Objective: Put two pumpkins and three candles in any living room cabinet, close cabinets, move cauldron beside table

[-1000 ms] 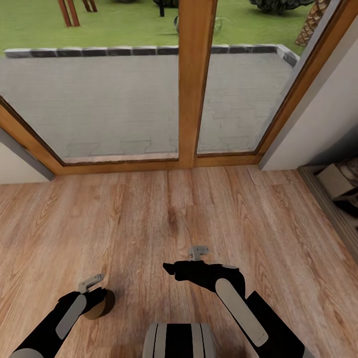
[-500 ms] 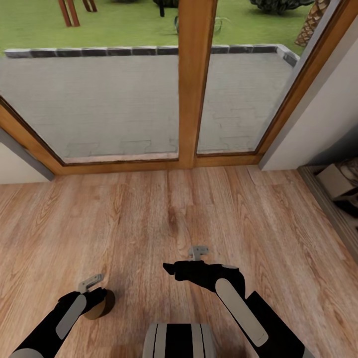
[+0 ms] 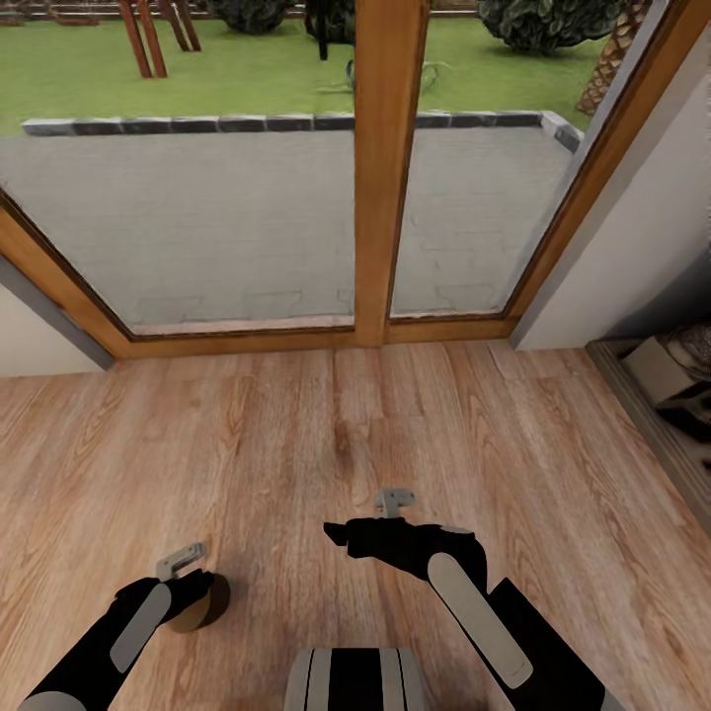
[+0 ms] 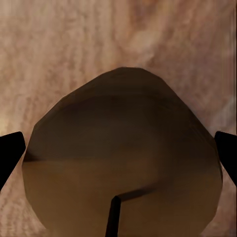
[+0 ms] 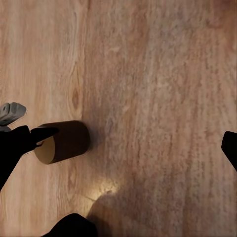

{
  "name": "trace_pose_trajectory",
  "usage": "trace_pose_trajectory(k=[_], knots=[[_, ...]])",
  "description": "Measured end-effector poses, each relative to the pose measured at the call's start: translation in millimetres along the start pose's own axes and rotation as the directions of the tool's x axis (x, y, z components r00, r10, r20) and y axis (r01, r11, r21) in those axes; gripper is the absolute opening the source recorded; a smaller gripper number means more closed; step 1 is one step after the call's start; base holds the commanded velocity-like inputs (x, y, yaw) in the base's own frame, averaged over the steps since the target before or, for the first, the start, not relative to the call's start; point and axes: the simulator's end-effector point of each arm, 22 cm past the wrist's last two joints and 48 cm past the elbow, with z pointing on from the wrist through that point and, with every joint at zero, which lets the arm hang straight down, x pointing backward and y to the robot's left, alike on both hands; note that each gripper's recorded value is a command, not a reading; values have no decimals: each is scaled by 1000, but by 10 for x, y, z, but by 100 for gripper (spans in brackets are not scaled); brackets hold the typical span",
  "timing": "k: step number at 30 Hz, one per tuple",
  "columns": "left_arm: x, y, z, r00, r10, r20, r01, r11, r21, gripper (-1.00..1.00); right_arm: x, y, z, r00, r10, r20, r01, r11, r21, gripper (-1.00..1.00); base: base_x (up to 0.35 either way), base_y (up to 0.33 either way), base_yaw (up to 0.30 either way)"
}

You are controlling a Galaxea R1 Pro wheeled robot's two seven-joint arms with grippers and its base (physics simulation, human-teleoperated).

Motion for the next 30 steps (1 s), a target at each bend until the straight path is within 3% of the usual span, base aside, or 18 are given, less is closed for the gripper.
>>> trace_pose_trajectory(k=[4,7,10,14,20,30], knots=[[-115,-72,-101,1000,0,9,0,1000,25,-100,-50,24,-56,1000,-10,13,10,1000,2,100,0,0,0],[-284,-393,-364,1000,25,-8,-24,993,116,-100,-83,18,-103,1000,-20,21,19,1000,7,100,0,0,0],[-423,-519,-565,999,29,-16,-26,986,167,-100,-120,38,-146,999,-28,31,27,1000,8,100,0,0,0],[-632,-581,-784,1000,11,-2,-10,978,209,-100,-168,60,-204,998,-38,43,38,999,11,100,0,0,0],[-822,-657,-1107,1000,18,-4,-16,965,262,-100,-231,86,-288,997,-54,60,53,998,17,100,-180,0,0],[-985,-646,-1408,1000,1,14,-5,955,298,-100,-350,133,-424,995,-51,88,49,999,17,100,-59,0,0]])
